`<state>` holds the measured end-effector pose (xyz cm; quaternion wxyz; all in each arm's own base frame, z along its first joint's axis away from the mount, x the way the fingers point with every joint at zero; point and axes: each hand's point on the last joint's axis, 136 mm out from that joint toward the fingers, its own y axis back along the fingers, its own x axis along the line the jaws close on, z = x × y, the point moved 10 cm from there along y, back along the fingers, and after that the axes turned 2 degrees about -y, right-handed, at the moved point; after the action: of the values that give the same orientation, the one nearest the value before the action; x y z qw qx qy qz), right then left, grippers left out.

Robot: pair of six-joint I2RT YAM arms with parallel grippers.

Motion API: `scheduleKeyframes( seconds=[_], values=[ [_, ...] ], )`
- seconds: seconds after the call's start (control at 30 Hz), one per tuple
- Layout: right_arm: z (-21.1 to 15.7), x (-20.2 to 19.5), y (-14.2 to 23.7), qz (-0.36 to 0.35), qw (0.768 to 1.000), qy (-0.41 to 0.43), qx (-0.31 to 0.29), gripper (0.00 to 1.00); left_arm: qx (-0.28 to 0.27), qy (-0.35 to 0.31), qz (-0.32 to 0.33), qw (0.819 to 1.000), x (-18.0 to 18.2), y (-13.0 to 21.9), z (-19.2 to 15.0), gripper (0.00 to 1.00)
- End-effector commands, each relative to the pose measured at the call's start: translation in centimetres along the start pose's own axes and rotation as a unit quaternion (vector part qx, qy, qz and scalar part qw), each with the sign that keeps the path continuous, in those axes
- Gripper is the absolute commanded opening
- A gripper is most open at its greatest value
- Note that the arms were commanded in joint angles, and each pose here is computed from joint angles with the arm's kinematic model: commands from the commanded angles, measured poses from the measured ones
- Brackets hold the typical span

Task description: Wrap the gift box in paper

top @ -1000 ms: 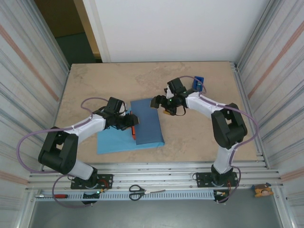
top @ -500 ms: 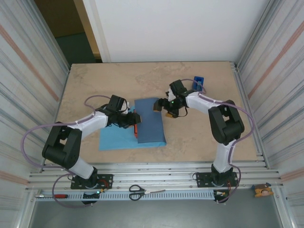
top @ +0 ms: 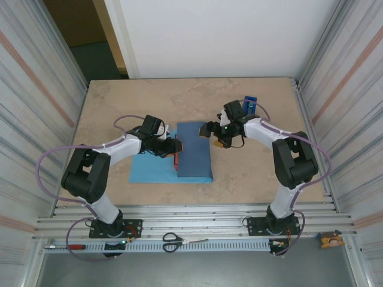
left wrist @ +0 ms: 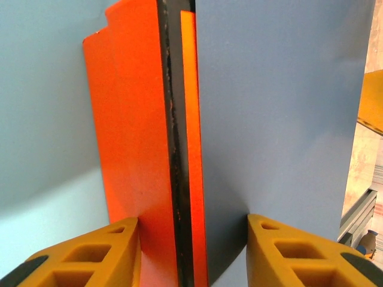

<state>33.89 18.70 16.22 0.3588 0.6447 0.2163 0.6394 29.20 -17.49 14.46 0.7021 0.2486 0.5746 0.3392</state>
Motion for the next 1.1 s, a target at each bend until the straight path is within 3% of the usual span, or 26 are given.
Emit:
scheduleKeyframes(
  seconds=[0.0,0.33,0.63,0.73,0.87,1.07],
  values=[
    [0.5,0.7,-1.4,-0.003,1.0,-0.007,0.006,0.89,0.054,0.023,0.054,0.997,2.1,-1.5,-2.2,0.44],
    [-1.0,-3.0,-4.5,-0.069,0.996,-0.039,0.033,0.86,0.061,0.027,0.057,0.996,2.3,-1.8,-2.3,0.44],
    [-2.5,-5.1,-4.6,-0.099,0.993,-0.055,0.03,0.82,0.044,0.017,0.031,0.998,0.5,-0.6,-1.0,0.49],
    [-2.7,-5.4,-4.9,-0.113,0.991,-0.056,0.035,0.81,0.031,0.005,0.02,0.999,-0.8,0.6,0.0,0.55],
    [-3.0,-5.7,-4.9,-0.124,0.99,-0.057,0.035,0.81,-0.005,-0.002,0.015,1.0,-2.0,2.9,0.9,0.72],
    [-3.2,-5.8,-4.7,-0.134,0.989,-0.055,0.033,0.8,-0.064,0.029,0.044,0.997,0.1,7.4,0.3,0.79]
  ],
)
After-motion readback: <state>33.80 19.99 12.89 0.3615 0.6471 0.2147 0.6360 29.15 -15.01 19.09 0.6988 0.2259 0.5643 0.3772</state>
